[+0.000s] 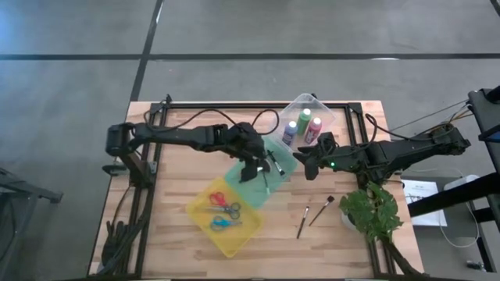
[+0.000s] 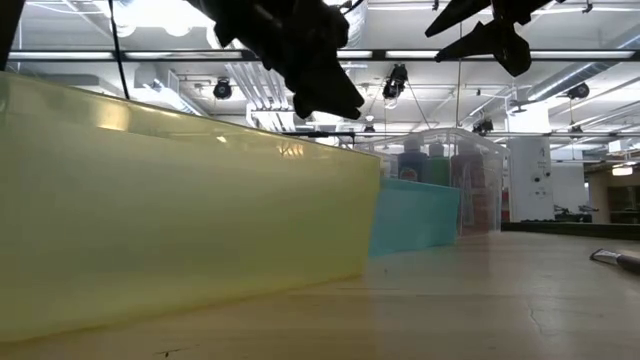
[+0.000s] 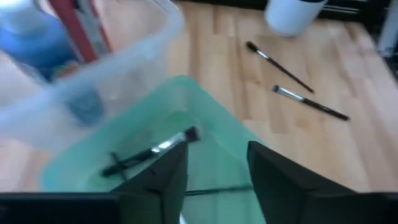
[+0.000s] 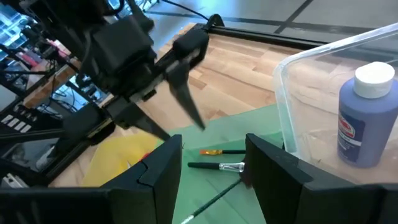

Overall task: Pick & Place Paint Supplies
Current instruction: Put the black eyebrow brush into the green bin

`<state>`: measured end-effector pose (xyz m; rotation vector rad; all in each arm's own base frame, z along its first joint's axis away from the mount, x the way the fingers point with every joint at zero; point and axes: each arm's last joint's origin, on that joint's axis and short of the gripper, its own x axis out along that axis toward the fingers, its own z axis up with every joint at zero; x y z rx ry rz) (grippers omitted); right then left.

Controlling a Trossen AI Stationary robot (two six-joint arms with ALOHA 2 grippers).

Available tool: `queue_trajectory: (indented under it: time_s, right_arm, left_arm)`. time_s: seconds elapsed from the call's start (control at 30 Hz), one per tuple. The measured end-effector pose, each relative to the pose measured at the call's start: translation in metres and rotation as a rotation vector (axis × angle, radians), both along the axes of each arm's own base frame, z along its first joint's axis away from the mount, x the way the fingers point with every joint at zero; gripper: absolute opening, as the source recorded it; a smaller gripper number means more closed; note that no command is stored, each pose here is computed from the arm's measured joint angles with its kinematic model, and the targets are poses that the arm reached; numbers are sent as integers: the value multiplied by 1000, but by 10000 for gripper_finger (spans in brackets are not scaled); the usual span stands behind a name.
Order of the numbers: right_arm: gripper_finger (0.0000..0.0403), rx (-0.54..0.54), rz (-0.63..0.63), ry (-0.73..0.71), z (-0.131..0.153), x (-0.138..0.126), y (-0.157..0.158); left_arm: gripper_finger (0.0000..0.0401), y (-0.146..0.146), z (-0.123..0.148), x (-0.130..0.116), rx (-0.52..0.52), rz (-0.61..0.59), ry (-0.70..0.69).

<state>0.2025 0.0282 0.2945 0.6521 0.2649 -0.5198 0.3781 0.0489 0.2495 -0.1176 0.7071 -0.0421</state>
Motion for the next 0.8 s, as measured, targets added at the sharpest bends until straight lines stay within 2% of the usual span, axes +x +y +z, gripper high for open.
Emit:
queue_trajectory:
  time_s: [0.1, 0.2, 0.4, 0.63, 0.8]
  right_arm:
    - [171, 4, 0, -1, 0, 0, 0]
    - [171, 15, 25, 2, 0, 0, 1]
    - [171, -6, 235, 56, 7, 2, 6]
    - [171, -28, 442, 411, 8, 11, 12]
    - [171, 45, 435, 794, 0, 24, 8]
  left_arm:
    - [200, 4, 14, -7, 64, 28, -31]
    - [210, 5, 34, -17, 122, 44, -79]
    - [212, -1, 76, -50, 225, -22, -152]
    - [213, -4, 106, -86, 305, 40, -180]
    - [213, -4, 108, -103, 323, 105, -166]
